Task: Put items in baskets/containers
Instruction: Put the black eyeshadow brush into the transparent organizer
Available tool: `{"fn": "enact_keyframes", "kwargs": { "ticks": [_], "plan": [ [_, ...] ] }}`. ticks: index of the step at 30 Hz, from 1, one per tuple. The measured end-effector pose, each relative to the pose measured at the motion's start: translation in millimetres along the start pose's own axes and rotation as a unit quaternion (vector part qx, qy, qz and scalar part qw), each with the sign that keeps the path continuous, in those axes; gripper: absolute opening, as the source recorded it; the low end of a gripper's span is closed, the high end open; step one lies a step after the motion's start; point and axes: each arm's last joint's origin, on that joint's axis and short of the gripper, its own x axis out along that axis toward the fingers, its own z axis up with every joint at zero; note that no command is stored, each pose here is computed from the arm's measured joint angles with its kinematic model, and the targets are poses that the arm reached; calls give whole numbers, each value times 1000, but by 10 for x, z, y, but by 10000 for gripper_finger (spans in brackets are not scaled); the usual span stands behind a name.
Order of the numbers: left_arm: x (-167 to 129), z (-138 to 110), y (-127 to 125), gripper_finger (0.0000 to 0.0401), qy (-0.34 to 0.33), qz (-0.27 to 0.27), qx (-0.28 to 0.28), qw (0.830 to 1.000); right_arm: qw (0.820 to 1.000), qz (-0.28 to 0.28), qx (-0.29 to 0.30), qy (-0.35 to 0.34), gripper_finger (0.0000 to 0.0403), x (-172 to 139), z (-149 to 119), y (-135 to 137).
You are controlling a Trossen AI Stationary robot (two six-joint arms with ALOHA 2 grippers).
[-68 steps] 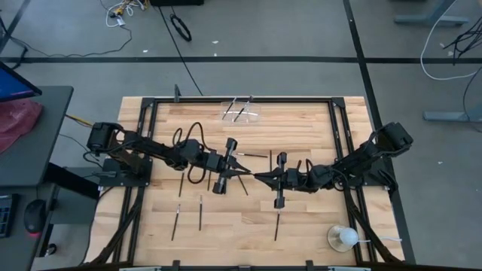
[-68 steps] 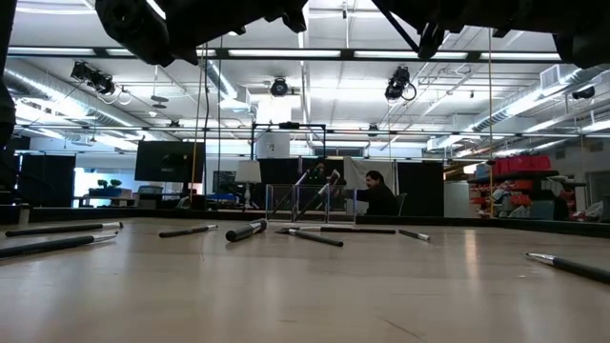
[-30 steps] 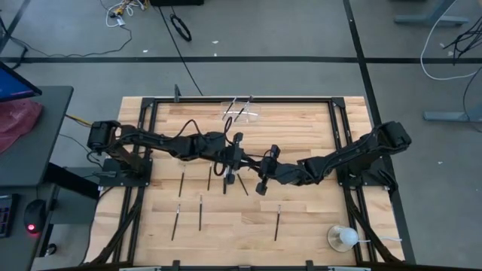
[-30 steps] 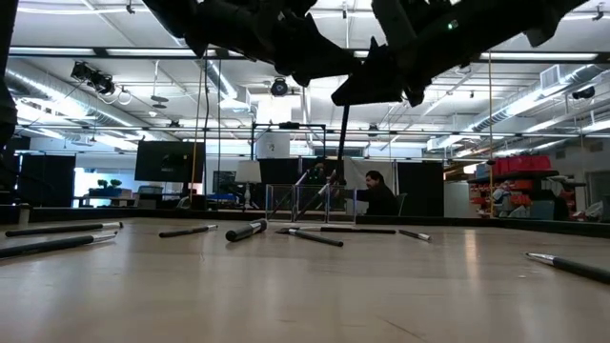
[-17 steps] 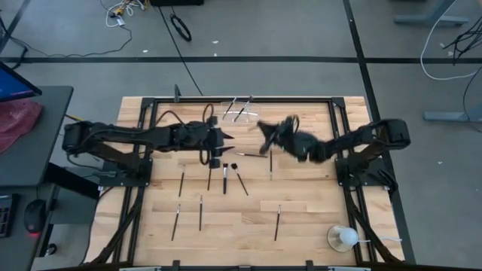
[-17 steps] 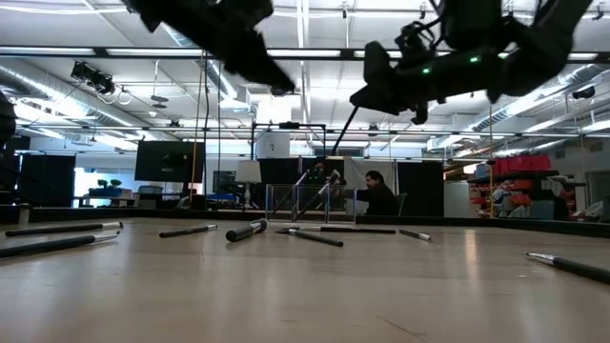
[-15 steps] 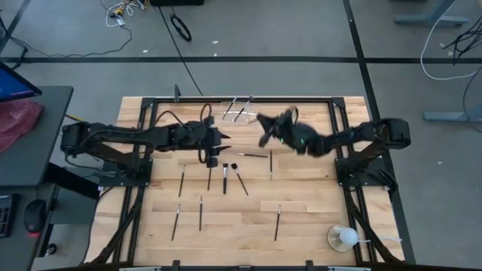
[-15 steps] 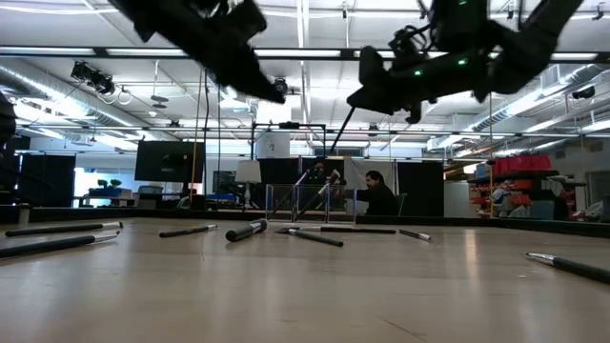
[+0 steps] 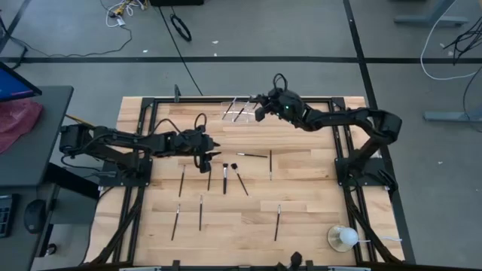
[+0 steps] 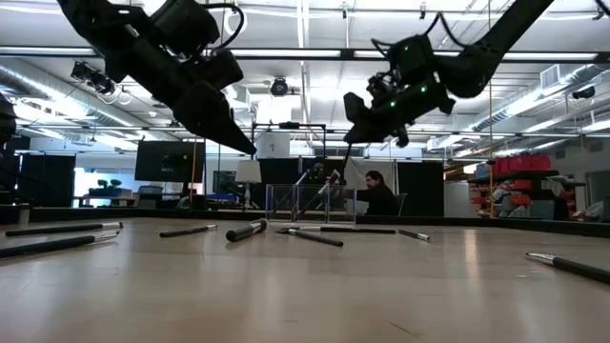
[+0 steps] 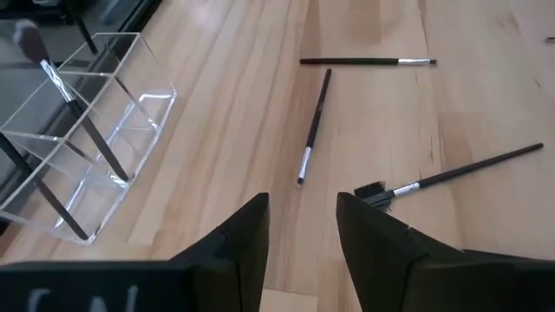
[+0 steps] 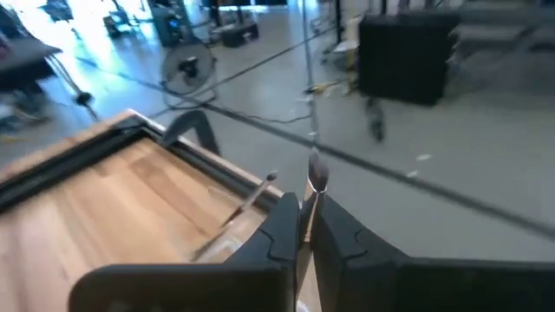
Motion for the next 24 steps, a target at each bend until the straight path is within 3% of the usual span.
{"fn": "enact_keyframes", "kwargs": {
  "ticks": [3, 7, 14, 24],
  "plan": [
    [1, -6, 0, 142, -3, 1, 0, 1000, 999, 29, 31, 13, 14, 100, -104, -36],
    [1, -1, 0, 142, -5, 2, -1, 1000, 998, 21, 48, 37, 16, 194, -254, -92],
    [1, 5, 1, 142, -8, 2, -1, 1000, 995, 46, 69, 59, 28, 243, -314, -169],
    [1, 7, 1, 142, -10, 2, -1, 1000, 991, 45, 98, 83, 125, 258, -320, -326]
  ]
}}
